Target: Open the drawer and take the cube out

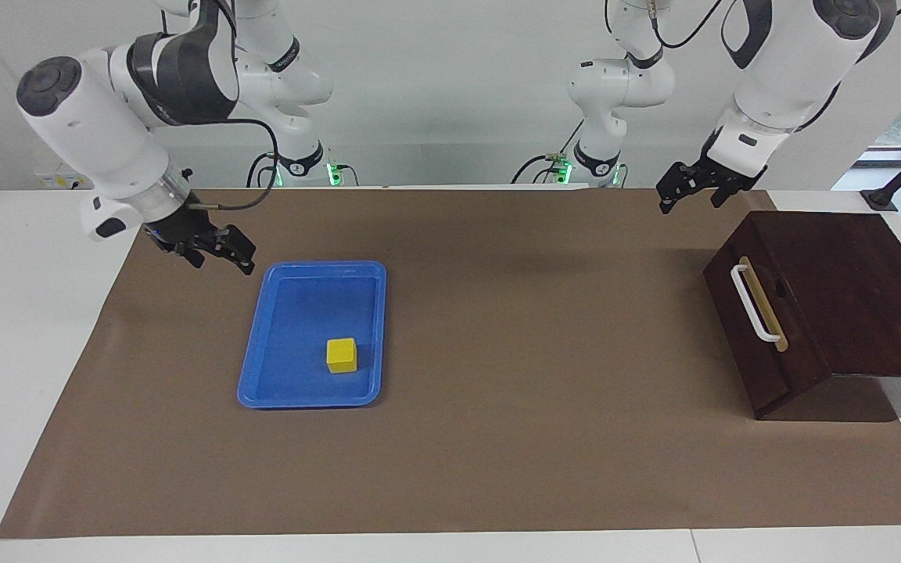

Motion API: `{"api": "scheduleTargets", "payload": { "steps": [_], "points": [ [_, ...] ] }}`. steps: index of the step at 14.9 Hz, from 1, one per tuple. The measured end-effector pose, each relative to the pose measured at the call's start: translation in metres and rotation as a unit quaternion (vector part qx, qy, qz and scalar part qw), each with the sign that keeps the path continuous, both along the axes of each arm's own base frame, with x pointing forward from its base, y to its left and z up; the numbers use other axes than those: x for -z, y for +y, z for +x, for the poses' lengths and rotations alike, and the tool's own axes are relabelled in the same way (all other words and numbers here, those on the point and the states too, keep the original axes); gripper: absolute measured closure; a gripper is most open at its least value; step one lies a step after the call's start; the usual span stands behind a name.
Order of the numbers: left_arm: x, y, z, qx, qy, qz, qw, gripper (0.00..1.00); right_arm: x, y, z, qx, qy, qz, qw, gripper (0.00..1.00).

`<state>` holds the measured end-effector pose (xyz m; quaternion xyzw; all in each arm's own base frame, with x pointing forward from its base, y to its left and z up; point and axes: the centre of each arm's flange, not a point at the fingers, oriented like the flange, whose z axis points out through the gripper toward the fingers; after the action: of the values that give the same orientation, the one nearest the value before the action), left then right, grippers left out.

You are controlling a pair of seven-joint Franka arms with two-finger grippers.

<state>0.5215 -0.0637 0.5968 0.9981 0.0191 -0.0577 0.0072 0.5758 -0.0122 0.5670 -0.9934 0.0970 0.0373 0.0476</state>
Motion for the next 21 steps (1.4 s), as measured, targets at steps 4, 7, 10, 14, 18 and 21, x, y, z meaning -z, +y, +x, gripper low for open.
{"api": "scheduleTargets", "payload": {
  "steps": [4, 7, 10, 14, 18, 21],
  "points": [
    [-0.001, -0.003, 0.001, 0.006, -0.008, -0.001, 1.0, 0.0, -0.047, 0.005, -0.051, -0.036, 0.032, -0.037, 0.998, 0.0],
    [-0.003, -0.005, 0.005, 0.01, -0.026, -0.003, 1.0, 0.0, -0.047, 0.008, -0.06, -0.049, 0.034, -0.04, 0.997, 0.0],
    [-0.004, -0.008, 0.013, 0.026, -0.059, -0.003, 0.998, 0.0, -0.038, 0.0, -0.048, -0.076, -0.004, -0.041, 0.996, 0.0],
    [0.004, -0.006, 0.013, 0.038, -0.058, 0.02, 0.997, 0.0, -0.044, -0.01, -0.053, -0.081, 0.012, -0.048, 0.996, 0.0],
    [0.011, -0.006, 0.012, 0.041, -0.048, 0.022, 0.998, 0.0, -0.045, -0.008, -0.057, -0.083, 0.027, -0.05, 0.995, 0.0],
    [0.01, -0.006, 0.016, 0.042, -0.043, 0.022, 0.998, 0.0, -0.045, -0.008, -0.057, -0.084, 0.027, -0.05, 0.995, 0.0]
  ]
}}
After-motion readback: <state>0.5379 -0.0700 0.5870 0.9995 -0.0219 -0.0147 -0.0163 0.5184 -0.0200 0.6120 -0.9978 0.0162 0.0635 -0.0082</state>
